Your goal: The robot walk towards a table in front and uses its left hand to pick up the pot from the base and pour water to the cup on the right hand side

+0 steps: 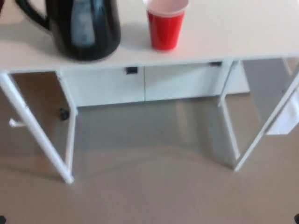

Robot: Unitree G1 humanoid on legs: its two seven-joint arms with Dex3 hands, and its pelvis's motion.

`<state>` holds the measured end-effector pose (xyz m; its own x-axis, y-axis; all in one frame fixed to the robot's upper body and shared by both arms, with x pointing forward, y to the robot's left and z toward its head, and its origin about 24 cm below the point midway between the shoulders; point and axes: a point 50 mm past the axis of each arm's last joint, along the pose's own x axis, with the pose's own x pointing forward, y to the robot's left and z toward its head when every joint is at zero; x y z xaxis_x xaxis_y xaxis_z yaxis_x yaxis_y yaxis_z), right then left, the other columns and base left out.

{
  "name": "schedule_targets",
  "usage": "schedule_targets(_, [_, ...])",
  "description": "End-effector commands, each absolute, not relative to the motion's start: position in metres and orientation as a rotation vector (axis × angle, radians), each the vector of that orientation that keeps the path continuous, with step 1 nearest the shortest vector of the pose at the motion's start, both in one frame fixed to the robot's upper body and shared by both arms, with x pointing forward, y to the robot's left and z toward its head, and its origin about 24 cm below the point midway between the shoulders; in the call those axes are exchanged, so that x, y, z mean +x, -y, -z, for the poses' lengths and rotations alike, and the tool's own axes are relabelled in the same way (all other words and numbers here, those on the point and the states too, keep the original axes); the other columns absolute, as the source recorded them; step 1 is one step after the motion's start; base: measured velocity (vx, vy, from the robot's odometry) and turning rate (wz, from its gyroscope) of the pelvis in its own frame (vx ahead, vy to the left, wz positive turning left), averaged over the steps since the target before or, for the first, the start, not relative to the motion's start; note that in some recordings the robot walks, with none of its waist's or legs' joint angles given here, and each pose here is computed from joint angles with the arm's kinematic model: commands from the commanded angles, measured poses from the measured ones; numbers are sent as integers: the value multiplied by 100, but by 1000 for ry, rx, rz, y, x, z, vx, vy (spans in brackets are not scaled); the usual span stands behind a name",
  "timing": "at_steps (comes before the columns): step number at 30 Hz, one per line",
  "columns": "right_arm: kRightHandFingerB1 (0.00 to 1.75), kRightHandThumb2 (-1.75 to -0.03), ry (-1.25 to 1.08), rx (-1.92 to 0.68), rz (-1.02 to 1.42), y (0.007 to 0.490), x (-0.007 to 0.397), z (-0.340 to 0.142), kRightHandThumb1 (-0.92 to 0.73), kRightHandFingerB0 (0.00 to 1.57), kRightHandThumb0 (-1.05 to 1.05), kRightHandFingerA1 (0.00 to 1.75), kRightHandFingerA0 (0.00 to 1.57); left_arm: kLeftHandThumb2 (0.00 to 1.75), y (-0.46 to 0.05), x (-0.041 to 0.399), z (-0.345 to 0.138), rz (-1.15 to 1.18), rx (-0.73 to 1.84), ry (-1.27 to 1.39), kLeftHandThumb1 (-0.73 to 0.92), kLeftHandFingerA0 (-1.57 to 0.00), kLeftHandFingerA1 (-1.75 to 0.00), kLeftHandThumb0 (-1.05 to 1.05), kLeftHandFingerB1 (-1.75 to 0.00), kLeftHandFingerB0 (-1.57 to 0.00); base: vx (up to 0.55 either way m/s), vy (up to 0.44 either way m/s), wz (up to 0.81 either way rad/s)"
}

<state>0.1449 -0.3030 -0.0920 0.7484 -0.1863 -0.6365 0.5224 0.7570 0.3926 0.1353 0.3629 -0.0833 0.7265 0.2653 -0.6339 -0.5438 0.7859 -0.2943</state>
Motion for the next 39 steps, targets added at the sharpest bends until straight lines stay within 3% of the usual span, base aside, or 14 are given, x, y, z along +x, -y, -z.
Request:
schedule_targets(1, [20, -62, -601, 593, 437, 309, 139, 92, -73, 0, -24, 36, 11, 89, -367, 130, 82, -484, -477, -606, 45, -33, -58, 5, -51, -22, 695, 286, -24])
schedule_targets(9, [19, -61, -632, 599, 442, 307, 119, 100, -71, 0, -27, 32, 9, 88, -377, 120, 80, -526, -480, -633, 43, -31, -57, 5, -53, -26, 457, 97, 8])
schedule_targets(10, [15, -84, -639, 596, 445, 308, 114, 102, -61, 0, -31, 37, 5, 88, -377, 117, 81, -533, -482, -642, 44, -29, -56, 5, -52, -23, 330, -46, 38])
schedule_targets(11, [15, -84, -645, 594, 449, 308, 108, 103, -61, 0, -31, 37, 5, 88, -378, 114, 82, -537, -483, -651, 44, -29, -56, 5, -52, -23, 349, -92, 54])
schedule_targets(13, [12, -81, -666, 593, 461, 308, 97, 106, -61, 0, -29, 40, 6, 90, -380, 104, 83, -543, -455, -701, 46, -25, -54, 4, -50, -18, 320, -119, -6])
schedule_targets(14, [26, -60, -676, 590, 477, 309, 93, 108, -69, 0, -25, 38, 17, 90, -381, 101, 84, -550, -449, -727, 47, -26, -55, 5, -50, -19, 299, -98, 15])
schedule_targets(15, [26, -60, -684, 589, 499, 309, 89, 109, -69, 0, -25, 38, 17, 90, -381, 98, 85, -559, -447, -746, 47, -26, -55, 5, -50, -19, 290, -96, 5])
schedule_targets(16, [26, -59, -690, 581, 507, 309, 87, 109, -67, 0, -23, 41, 22, 87, -382, 96, 86, -579, -440, -780, 42, -37, -59, 5, -50, -21, 268, -87, 2])
schedule_targets(17, [21, -63, -705, 574, 528, 309, 83, 111, -62, 8, -23, 49, 27, 86, -383, 92, 86, -568, -427, -811, 42, -36, -59, 5, -50, -17, 244, -69, -6])
schedule_targets(24, [27, -58, -751, 550, 566, 310, 68, 117, -63, 6, -26, 48, 28, 87, -388, 78, 86, -537, -387, -919, 44, -35, -60, 2, -49, -15, 207, -33, -11])
schedule_targets(25, [26, -60, -764, 543, 581, 308, 60, 119, -62, 9, -27, 48, 28, 58, -390, 74, 87, -541, -296, -1015, 61, -44, -50, -6, -54, -60, -13, 209, -13])
schedule_targets(39, [25, -61, -766, 566, 588, 308, 51, 121, -66, 10, -23, 49, 25, 56, -393, 68, 86, -557, -181, -1126, 57, -50, -50, -12, -49, -56, 19, 79, 6])
